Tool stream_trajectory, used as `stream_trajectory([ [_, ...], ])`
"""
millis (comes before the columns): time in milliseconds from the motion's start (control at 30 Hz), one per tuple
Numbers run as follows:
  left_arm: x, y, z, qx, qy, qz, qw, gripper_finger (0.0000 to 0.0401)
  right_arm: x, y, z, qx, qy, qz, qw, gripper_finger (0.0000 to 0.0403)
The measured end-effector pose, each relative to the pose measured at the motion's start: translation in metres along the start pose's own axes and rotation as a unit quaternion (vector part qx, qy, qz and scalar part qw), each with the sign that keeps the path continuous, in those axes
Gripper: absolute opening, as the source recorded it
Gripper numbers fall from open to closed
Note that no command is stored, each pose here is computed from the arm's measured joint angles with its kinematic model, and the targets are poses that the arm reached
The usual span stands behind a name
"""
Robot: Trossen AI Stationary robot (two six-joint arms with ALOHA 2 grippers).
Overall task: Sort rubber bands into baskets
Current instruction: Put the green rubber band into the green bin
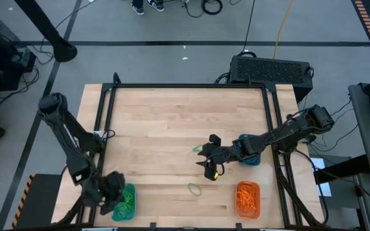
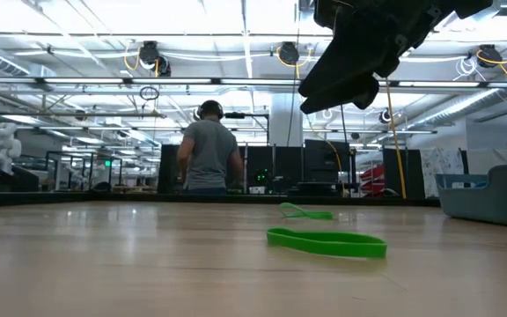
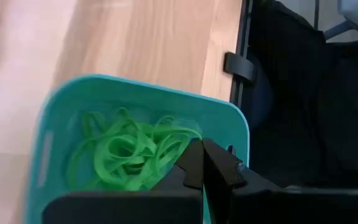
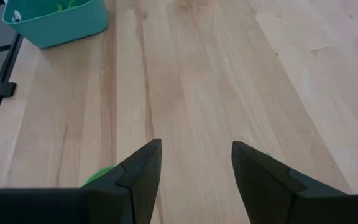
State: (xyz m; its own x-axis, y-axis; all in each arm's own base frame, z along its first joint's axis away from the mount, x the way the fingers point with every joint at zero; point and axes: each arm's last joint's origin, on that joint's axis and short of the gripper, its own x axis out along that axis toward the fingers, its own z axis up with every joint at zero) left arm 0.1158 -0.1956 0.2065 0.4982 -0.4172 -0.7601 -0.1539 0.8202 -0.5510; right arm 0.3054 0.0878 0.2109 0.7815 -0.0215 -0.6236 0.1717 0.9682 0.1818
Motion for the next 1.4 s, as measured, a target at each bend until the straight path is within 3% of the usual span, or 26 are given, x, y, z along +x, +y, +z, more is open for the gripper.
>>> stream_trajectory([
  [333,0.036,-0.001,-0.012,0.007,0.041,0.024,0.999,0.0009,0.000,0.000,0.000,0.007,0.001,0.000,1.000,0.0187],
  [600,0.037,0.002,-0.008,0.004,0.044,0.035,0.998,0.0081,0.000,-0.001,-0.001,-0.008,0.006,-0.006,1.000,0.0187],
  [867,0.027,0.008,0.014,0.023,0.067,0.017,0.997,0.0142,0.000,-0.013,-0.012,-0.009,0.072,-0.046,0.996,0.0187],
  [1033,0.014,0.011,0.038,0.031,0.027,-0.014,0.999,0.0153,0.000,-0.014,-0.014,-0.010,0.082,-0.051,0.995,0.0187],
  [1133,0.008,0.009,0.055,0.065,-0.019,-0.047,0.997,0.0153,0.000,-0.014,-0.014,-0.010,0.083,-0.051,0.995,0.0187],
  [1267,0.008,0.006,0.083,0.150,-0.110,-0.079,0.979,0.0150,0.000,-0.014,-0.014,-0.010,0.083,-0.051,0.995,0.0187],
  [1400,0.018,0.016,0.109,0.233,-0.170,-0.043,0.957,0.0142,0.000,-0.014,-0.014,-0.011,0.084,-0.051,0.995,0.0187],
])
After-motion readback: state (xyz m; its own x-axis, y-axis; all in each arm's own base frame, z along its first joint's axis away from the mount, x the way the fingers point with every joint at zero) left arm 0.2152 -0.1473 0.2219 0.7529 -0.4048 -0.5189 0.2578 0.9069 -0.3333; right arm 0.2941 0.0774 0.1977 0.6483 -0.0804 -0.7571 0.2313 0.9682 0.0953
